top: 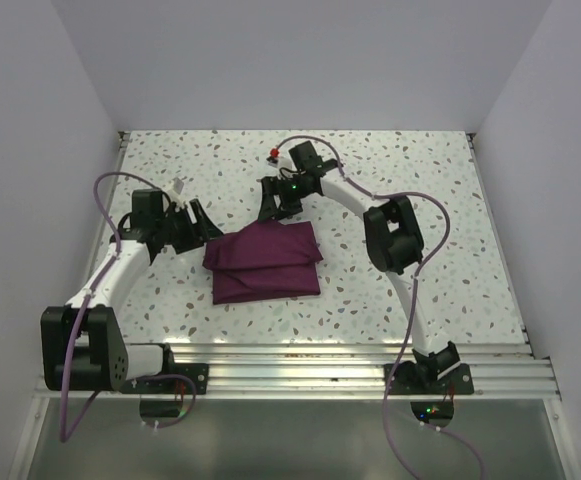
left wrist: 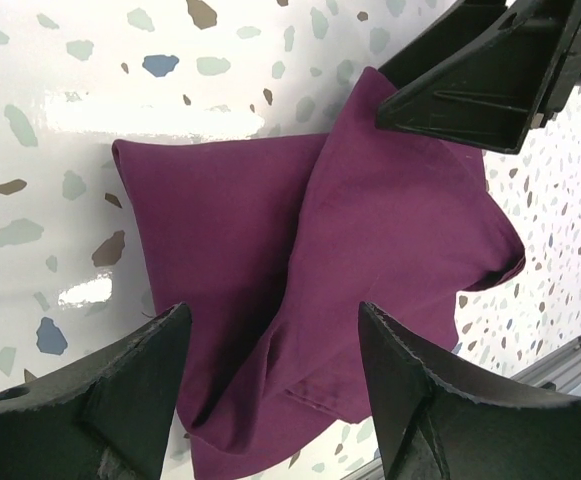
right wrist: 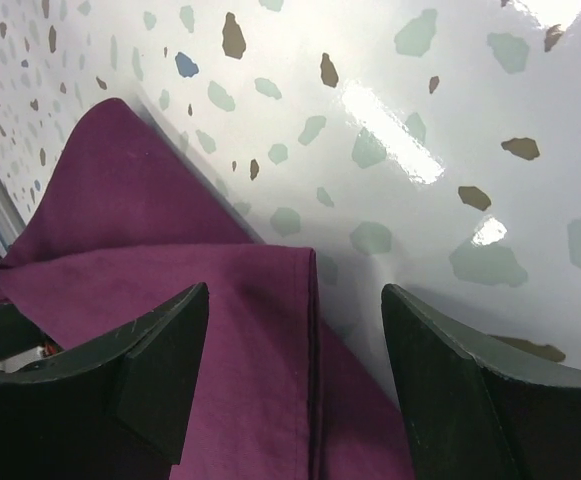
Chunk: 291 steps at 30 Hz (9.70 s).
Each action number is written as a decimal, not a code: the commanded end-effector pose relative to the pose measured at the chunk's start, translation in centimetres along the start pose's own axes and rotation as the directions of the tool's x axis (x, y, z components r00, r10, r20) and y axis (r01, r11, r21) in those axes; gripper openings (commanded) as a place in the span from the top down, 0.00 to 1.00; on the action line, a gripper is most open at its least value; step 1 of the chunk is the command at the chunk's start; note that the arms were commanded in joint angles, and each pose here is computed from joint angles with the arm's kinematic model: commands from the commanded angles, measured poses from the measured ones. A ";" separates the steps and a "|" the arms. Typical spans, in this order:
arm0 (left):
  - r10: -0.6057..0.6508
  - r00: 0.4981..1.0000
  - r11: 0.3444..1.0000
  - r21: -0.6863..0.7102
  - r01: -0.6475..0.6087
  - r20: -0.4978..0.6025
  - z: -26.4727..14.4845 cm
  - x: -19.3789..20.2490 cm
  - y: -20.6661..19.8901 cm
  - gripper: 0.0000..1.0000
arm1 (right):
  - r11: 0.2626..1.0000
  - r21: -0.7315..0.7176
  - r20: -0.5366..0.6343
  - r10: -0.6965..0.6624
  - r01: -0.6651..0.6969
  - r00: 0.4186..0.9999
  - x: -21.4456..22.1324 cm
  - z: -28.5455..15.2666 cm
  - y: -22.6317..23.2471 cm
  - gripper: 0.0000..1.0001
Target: Prepare the surgical pack
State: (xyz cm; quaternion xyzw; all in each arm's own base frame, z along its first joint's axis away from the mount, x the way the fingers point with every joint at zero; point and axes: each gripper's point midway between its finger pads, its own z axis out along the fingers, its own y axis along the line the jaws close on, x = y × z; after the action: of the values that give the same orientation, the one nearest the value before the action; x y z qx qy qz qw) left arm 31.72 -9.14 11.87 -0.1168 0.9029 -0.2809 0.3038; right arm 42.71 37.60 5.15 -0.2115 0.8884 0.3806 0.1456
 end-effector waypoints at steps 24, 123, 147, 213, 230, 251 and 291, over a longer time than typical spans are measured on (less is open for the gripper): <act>0.026 0.989 0.995 -0.097 -0.013 0.143 -3.4 -4.7 -0.7 0.29 | 0.944 -0.331 -0.062 -0.035 0.012 0.997 6.6 -10.6 15.5 1.00; 0.726 0.553 0.350 -0.473 -0.809 -0.408 3.0 10.2 -5.2 0.19 | 0.748 0.112 0.079 0.650 -0.654 0.756 14.4 -14.8 -5.4 0.47; 0.735 0.533 0.302 -0.501 -0.811 -0.420 2.4 10.4 -4.4 0.48 | 0.761 0.072 0.095 0.638 -0.644 0.764 16.8 -15.8 -3.2 0.47; 0.766 0.586 0.558 -0.178 -0.810 -0.263 1.6 8.9 -13.7 1.00 | 0.704 -0.342 0.237 0.705 -0.622 0.668 12.0 -4.4 5.2 0.80; 0.759 0.586 0.582 -0.106 -0.806 -0.285 2.2 9.1 -13.1 1.00 | 0.837 -0.178 0.250 0.547 -0.517 0.799 12.7 -7.3 6.4 0.82; 0.766 0.588 0.605 -0.019 -0.796 -0.260 1.8 10.3 -13.9 1.00 | 0.813 -0.325 0.310 0.574 -0.482 0.758 8.9 -1.9 8.7 0.90; 0.749 0.551 0.610 0.057 -0.791 -0.368 2.3 14.3 -10.7 1.00 | 0.734 -0.335 0.489 0.671 -0.590 0.557 3.1 -3.4 -0.9 0.91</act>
State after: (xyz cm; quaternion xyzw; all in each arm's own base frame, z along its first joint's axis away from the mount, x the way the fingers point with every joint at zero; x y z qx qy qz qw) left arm 23.89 -23.71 9.70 0.3088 0.9200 -0.0527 0.2354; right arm 36.28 34.97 4.72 0.1906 0.8215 0.5078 0.1757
